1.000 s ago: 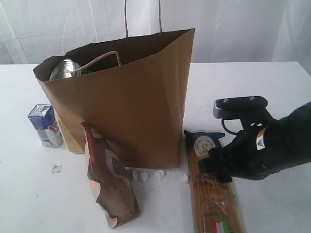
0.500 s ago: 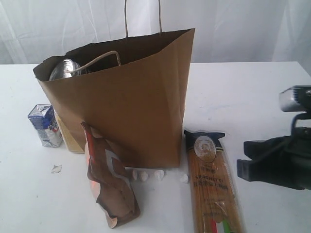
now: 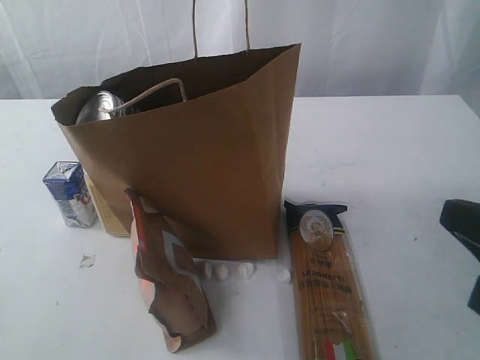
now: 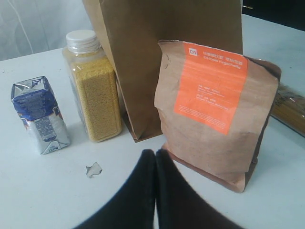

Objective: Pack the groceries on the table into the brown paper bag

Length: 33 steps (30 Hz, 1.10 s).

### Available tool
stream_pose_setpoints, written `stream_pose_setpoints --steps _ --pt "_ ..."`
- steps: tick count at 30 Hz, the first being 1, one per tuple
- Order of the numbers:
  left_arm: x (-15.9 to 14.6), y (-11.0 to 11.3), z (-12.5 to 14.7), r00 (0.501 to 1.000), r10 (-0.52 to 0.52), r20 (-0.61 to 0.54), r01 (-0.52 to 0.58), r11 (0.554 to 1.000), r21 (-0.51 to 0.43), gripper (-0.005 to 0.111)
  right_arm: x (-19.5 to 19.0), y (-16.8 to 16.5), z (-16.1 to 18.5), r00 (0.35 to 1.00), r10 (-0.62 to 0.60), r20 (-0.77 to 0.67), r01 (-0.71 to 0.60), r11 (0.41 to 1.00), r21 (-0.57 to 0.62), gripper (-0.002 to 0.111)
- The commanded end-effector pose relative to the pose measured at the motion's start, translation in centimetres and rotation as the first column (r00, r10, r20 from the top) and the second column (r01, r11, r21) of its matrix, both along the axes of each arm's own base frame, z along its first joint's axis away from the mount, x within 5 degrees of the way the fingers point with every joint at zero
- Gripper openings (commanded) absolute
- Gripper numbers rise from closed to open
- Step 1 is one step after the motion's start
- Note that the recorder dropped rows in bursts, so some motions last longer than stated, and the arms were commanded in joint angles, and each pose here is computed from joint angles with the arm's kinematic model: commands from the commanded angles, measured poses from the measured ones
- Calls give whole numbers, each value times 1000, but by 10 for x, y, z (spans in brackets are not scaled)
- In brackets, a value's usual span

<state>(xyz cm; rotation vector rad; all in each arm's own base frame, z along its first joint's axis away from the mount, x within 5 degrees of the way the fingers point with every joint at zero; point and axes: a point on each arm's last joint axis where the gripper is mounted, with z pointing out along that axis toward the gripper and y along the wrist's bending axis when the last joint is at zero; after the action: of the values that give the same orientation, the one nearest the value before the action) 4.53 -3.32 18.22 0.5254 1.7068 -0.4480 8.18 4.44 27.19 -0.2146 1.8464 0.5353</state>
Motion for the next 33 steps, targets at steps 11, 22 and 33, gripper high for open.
stream_pose_setpoints --steps 11,22,33 --pt "-1 0 -2 1000 -4 -10 4 1000 -3 0 -15 -8 -70 987 6 158 -13 999 42 0" --pt "-1 0 -2 1000 -4 -10 4 1000 -3 0 -25 -23 -79 984 -68 167 87 991 -105 0" --pt "-1 0 -2 1000 -4 -10 4 1000 -3 0 -28 -26 -76 971 -90 222 118 986 -115 0"
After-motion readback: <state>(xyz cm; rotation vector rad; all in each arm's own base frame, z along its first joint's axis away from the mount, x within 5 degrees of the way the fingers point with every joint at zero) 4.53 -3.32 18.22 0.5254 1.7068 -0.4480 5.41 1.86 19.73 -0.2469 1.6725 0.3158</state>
